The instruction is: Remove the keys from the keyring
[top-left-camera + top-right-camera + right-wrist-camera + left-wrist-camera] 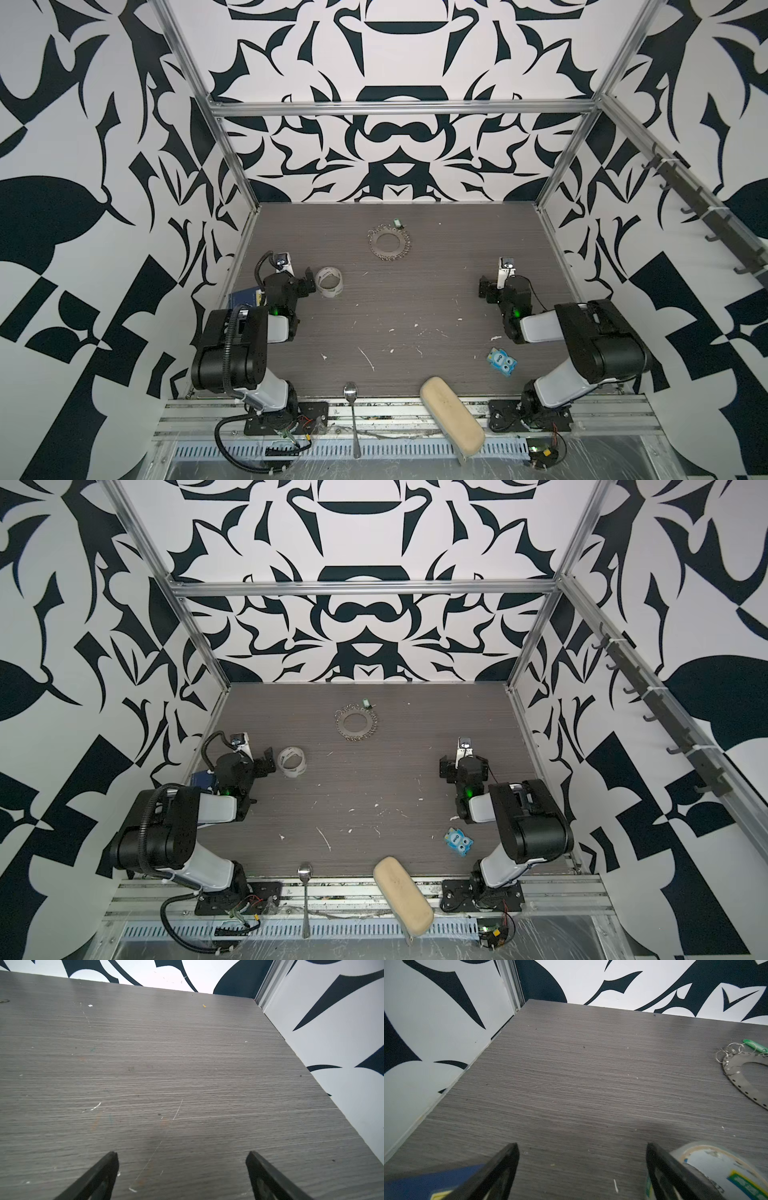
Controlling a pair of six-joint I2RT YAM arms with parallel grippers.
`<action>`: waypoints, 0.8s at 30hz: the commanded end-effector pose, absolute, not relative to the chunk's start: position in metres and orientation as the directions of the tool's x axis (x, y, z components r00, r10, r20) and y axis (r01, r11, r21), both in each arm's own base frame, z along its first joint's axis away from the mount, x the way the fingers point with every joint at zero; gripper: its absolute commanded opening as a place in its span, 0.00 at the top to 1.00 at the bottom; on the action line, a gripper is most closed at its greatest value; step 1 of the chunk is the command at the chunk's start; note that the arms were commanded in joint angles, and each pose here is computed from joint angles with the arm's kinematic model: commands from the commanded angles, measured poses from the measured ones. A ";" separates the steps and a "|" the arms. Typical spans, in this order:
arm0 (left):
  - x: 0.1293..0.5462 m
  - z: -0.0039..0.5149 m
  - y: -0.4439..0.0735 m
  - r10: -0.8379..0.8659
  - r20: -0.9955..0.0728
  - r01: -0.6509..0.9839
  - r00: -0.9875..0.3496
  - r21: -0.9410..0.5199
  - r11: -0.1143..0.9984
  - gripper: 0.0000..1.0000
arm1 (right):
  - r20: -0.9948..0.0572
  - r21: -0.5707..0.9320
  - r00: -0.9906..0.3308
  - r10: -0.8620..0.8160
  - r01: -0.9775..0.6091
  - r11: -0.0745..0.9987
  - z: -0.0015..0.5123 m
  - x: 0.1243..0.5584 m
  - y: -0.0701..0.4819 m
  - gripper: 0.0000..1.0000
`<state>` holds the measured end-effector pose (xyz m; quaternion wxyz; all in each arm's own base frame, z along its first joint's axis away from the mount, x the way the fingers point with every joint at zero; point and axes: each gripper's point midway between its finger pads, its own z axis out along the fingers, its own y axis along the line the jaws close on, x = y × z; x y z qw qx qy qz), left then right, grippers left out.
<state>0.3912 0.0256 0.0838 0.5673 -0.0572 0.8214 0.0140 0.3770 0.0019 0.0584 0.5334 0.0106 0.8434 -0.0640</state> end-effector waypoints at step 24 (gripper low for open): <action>0.395 0.089 0.029 -0.110 -0.937 -0.107 -0.331 -0.079 0.991 0.01 | -0.927 -0.093 -0.370 -0.057 0.079 0.993 0.080 0.386 0.005 0.00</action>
